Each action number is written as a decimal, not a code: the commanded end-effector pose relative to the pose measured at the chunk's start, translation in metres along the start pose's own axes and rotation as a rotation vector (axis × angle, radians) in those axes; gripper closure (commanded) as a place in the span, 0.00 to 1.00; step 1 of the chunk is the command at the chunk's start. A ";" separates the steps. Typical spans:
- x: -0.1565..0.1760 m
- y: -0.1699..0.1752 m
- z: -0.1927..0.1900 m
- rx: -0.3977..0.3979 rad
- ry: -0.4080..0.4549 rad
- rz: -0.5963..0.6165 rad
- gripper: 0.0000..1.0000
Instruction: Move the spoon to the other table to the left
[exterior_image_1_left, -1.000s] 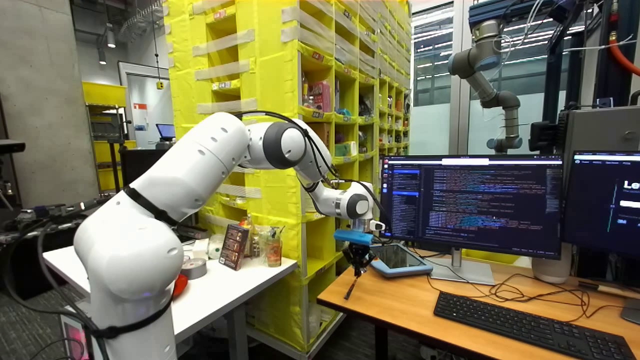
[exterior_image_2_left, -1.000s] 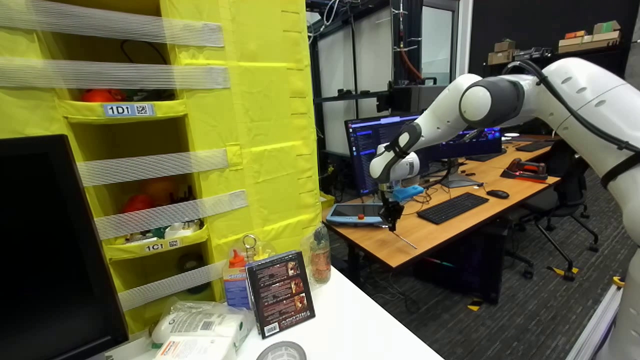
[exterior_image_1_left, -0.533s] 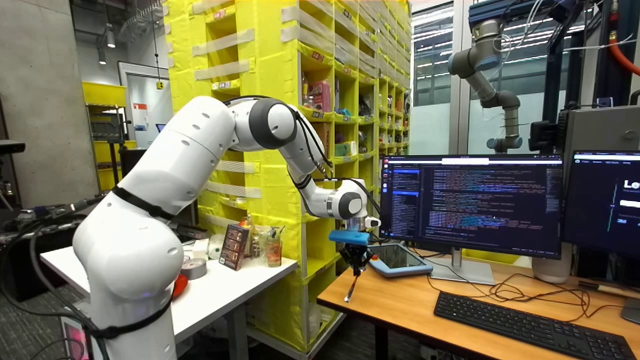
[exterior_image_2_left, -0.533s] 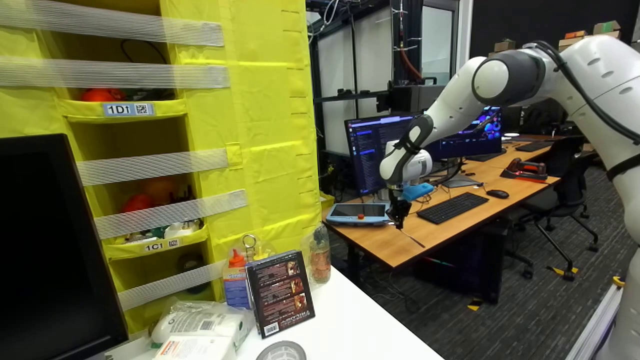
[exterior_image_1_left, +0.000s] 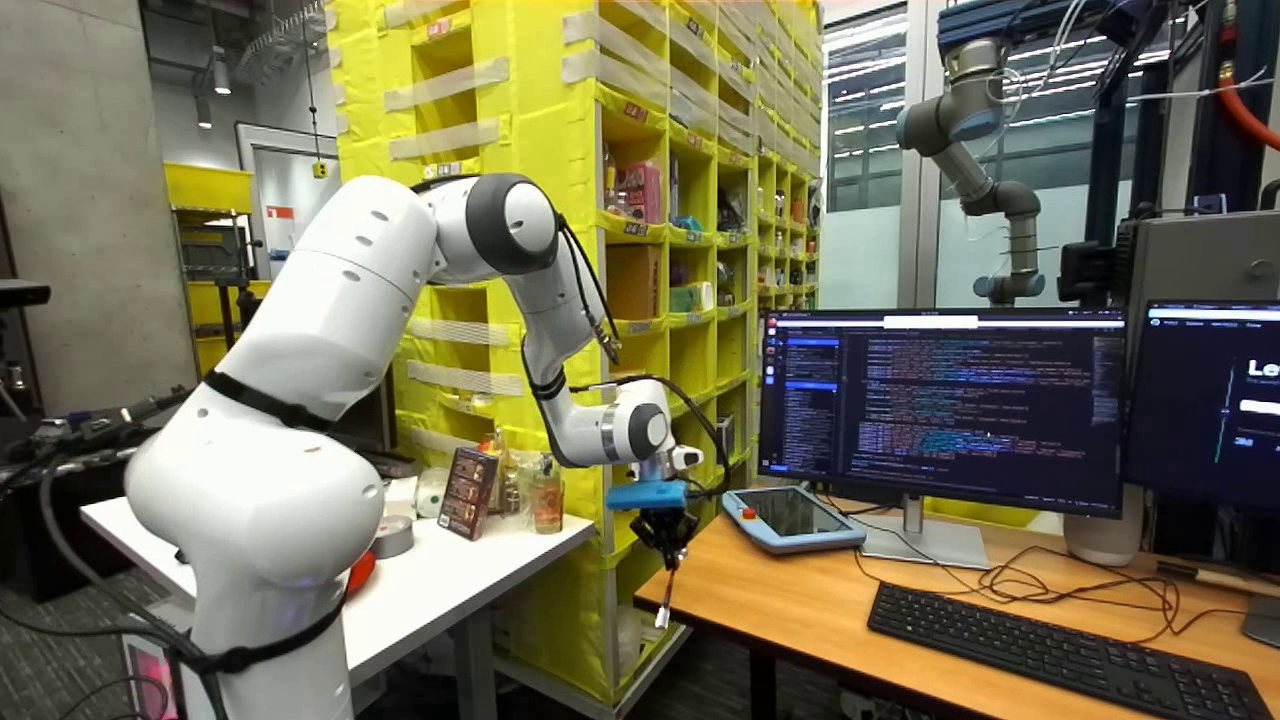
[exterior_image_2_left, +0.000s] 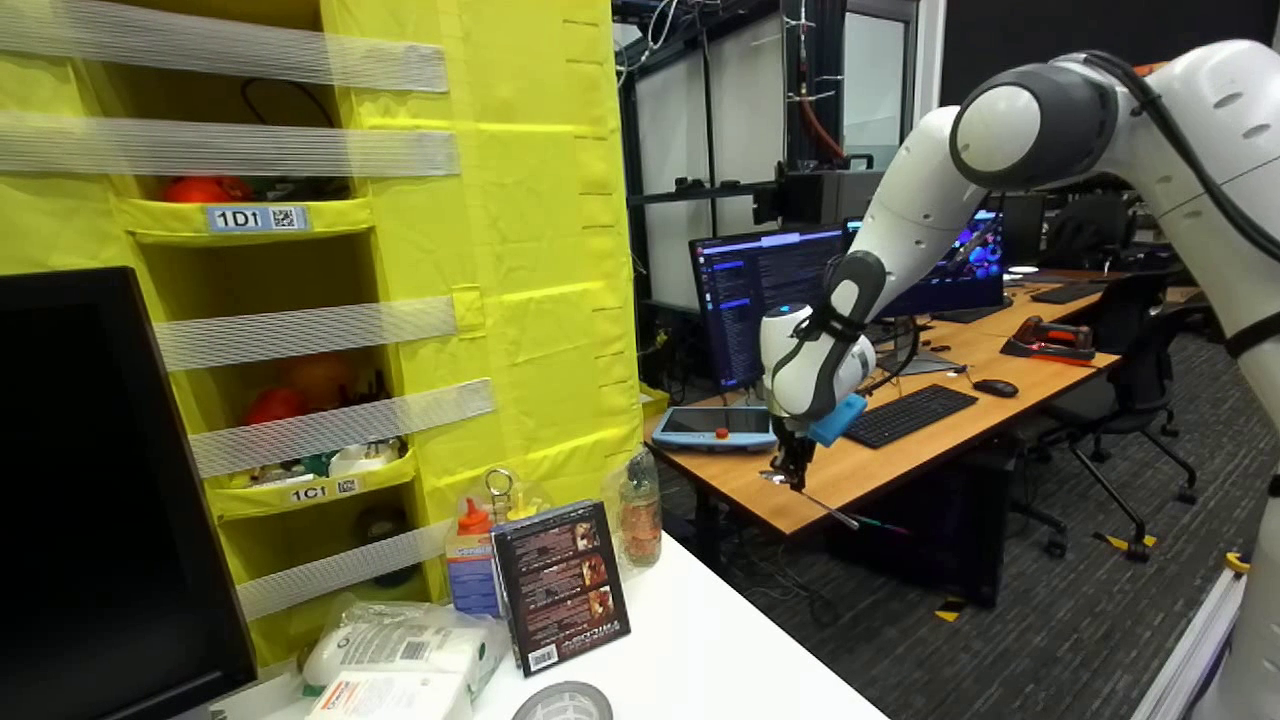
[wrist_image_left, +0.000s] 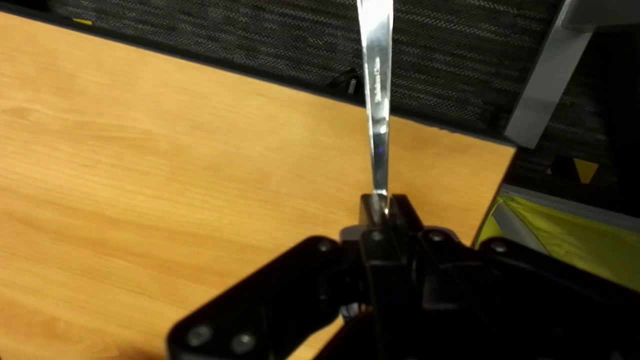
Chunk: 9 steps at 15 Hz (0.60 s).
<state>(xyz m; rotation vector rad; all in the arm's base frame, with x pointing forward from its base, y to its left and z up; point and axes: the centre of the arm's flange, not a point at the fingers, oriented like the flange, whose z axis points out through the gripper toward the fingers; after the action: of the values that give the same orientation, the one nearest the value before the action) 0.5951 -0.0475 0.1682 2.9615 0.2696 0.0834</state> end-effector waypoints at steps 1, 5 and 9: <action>-0.030 -0.077 -0.003 -0.062 0.017 -0.031 0.98; -0.048 -0.148 0.007 -0.112 0.008 -0.057 0.98; -0.059 -0.181 0.005 -0.144 0.017 -0.024 0.98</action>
<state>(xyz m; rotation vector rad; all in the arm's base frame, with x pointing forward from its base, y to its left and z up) 0.5227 0.1071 0.1264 2.8404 0.3296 0.0881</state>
